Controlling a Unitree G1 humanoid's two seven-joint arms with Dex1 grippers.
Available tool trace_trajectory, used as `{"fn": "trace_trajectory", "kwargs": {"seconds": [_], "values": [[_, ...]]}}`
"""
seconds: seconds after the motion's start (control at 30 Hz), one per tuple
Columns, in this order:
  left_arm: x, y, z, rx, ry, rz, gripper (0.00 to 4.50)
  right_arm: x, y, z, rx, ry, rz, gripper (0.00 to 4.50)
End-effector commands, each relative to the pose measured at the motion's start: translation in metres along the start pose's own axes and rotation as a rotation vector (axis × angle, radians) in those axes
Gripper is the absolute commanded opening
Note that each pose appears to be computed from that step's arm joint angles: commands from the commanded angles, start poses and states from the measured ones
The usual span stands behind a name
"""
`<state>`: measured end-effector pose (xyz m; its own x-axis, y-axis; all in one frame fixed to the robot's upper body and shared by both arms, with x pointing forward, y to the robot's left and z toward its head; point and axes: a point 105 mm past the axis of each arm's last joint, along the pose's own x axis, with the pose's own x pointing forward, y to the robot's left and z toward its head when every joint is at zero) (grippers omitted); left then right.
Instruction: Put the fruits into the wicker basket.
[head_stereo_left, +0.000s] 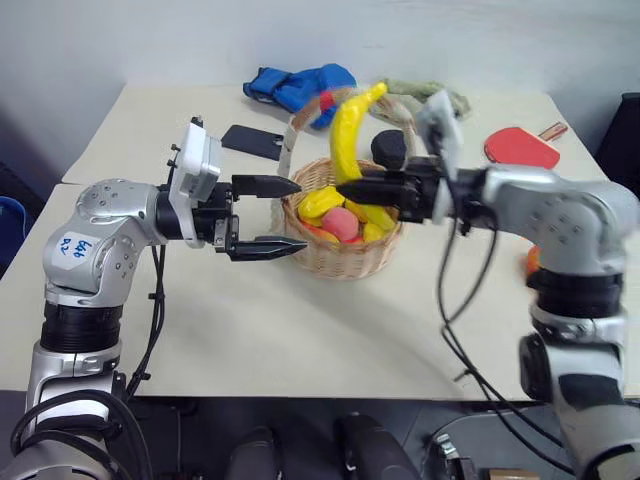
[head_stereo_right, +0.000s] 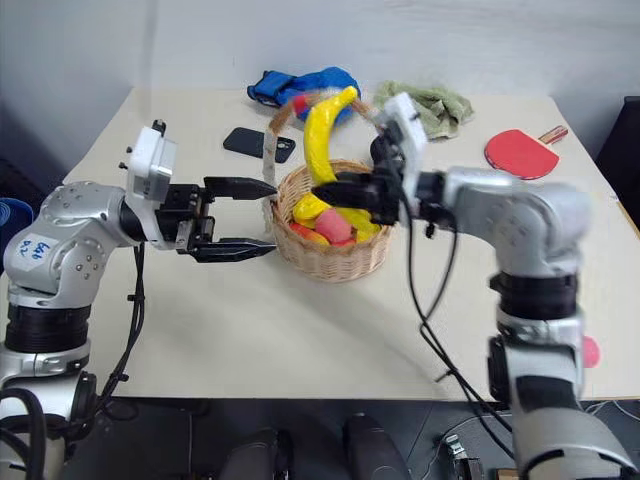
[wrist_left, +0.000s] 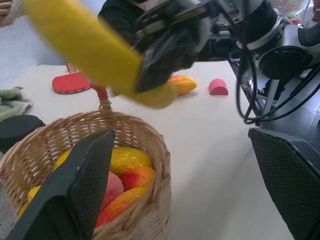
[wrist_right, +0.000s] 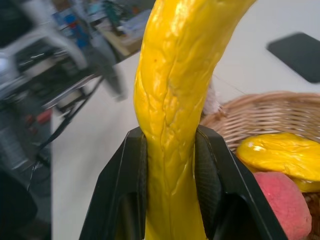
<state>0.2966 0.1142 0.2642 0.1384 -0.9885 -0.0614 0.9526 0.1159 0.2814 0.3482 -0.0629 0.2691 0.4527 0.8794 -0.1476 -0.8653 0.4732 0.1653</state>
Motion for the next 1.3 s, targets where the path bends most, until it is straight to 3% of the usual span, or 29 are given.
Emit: {"fn": "trace_trajectory", "kwargs": {"seconds": [0.03, 0.2, 0.37, 0.4, 0.53, 0.7, 0.9, 1.07, 1.13, 1.3], "values": [[-0.001, 0.001, 0.010, 0.052, -0.015, 0.014, 4.50, 0.012, -0.023, -0.001, -0.029, 0.025, -0.110, 0.91], [-0.002, 0.001, 0.011, 0.067, -0.016, 0.033, 4.50, 0.027, -0.046, -0.015, -0.037, 0.082, -0.183, 0.91], [-0.003, 0.001, 0.011, 0.075, -0.014, 0.049, 4.50, 0.030, -0.050, -0.014, -0.051, 0.082, -0.181, 0.91], [-0.003, 0.001, 0.010, 0.075, -0.014, 0.050, 4.50, 0.030, -0.049, -0.014, -0.050, 0.080, -0.177, 1.63], [-0.001, -0.001, 0.009, 0.073, -0.014, 0.040, 4.50, 0.022, -0.035, 0.002, -0.071, 0.033, -0.110, 2.88], [0.006, -0.002, 0.009, 0.064, -0.027, 0.006, 4.50, -0.018, -0.007, 0.036, -0.081, -0.077, -0.034, 4.48], [0.016, -0.002, 0.008, 0.055, -0.051, -0.038, 4.50, -0.076, 0.022, 0.033, -0.097, -0.080, -0.011, 4.48], [0.032, -0.005, 0.008, 0.046, -0.088, -0.106, 4.50, -0.145, 0.014, -0.006, -0.077, -0.018, -0.279, 4.48], [0.038, -0.007, 0.010, 0.047, -0.105, -0.129, 4.50, -0.182, -0.013, -0.022, -0.094, 0.019, -0.566, 4.48], [0.047, -0.017, 0.015, 0.042, -0.136, -0.184, 4.50, -0.252, -0.038, -0.062, -0.079, 0.126, -0.952, 4.48]]}}
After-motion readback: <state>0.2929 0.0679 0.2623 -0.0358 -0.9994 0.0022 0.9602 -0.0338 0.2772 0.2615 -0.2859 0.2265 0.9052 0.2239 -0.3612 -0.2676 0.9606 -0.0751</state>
